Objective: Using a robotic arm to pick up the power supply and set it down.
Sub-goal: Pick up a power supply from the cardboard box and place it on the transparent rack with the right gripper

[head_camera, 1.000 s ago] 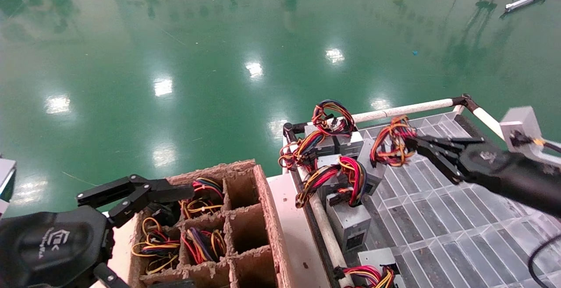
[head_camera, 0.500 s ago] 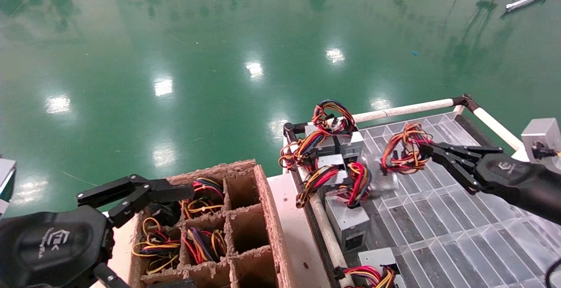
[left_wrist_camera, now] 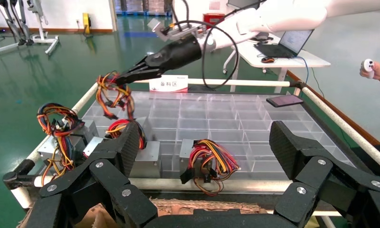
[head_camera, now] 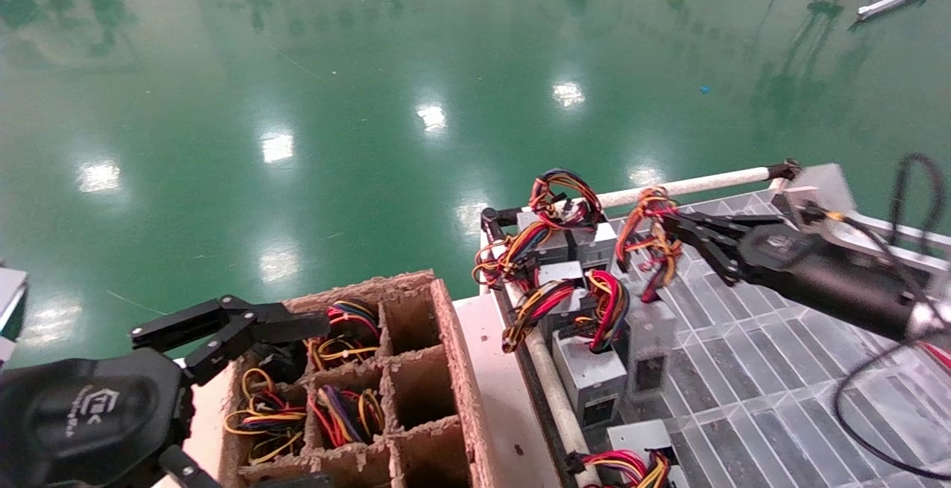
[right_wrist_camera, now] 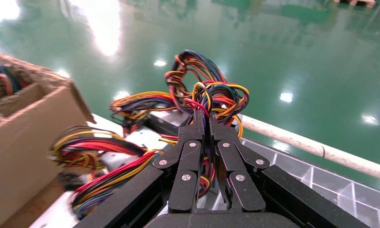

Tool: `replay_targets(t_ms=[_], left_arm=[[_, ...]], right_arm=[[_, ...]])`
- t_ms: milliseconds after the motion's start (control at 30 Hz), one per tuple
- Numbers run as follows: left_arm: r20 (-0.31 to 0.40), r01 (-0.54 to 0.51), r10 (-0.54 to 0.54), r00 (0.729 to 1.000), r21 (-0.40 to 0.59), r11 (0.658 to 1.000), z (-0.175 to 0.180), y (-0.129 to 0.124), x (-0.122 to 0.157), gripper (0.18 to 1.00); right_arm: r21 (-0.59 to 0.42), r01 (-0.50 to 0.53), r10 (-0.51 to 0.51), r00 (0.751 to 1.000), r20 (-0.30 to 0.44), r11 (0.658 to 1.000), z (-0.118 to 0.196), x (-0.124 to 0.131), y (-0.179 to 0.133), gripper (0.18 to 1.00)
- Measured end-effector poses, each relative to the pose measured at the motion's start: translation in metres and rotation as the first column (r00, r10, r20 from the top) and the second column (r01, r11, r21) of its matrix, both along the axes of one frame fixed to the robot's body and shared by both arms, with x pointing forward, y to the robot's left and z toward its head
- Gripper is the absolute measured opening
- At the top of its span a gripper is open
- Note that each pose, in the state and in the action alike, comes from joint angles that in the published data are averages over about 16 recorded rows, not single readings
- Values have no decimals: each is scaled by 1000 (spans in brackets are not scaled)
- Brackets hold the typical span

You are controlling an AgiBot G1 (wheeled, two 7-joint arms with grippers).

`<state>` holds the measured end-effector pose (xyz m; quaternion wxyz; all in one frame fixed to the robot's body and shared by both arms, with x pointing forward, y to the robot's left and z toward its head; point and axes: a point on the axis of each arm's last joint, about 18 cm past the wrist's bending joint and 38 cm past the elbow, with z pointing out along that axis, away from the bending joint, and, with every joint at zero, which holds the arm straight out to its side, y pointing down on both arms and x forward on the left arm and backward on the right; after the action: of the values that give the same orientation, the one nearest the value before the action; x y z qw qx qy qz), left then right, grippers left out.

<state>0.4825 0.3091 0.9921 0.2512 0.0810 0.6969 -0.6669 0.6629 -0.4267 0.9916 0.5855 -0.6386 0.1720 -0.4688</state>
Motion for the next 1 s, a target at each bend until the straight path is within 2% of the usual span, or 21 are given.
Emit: replay_targets(t_ms=[367, 1000], left_arm=[[0, 0, 0, 1000, 0, 1000, 0, 0, 0, 1000], [0, 0, 0, 1000, 0, 1000, 0, 0, 0, 1000]], right_arm=[[-5, 28, -28, 1000, -8, 1000, 10, 22, 22, 194], [7, 21, -21, 999, -29, 1000, 13, 16, 15, 194]])
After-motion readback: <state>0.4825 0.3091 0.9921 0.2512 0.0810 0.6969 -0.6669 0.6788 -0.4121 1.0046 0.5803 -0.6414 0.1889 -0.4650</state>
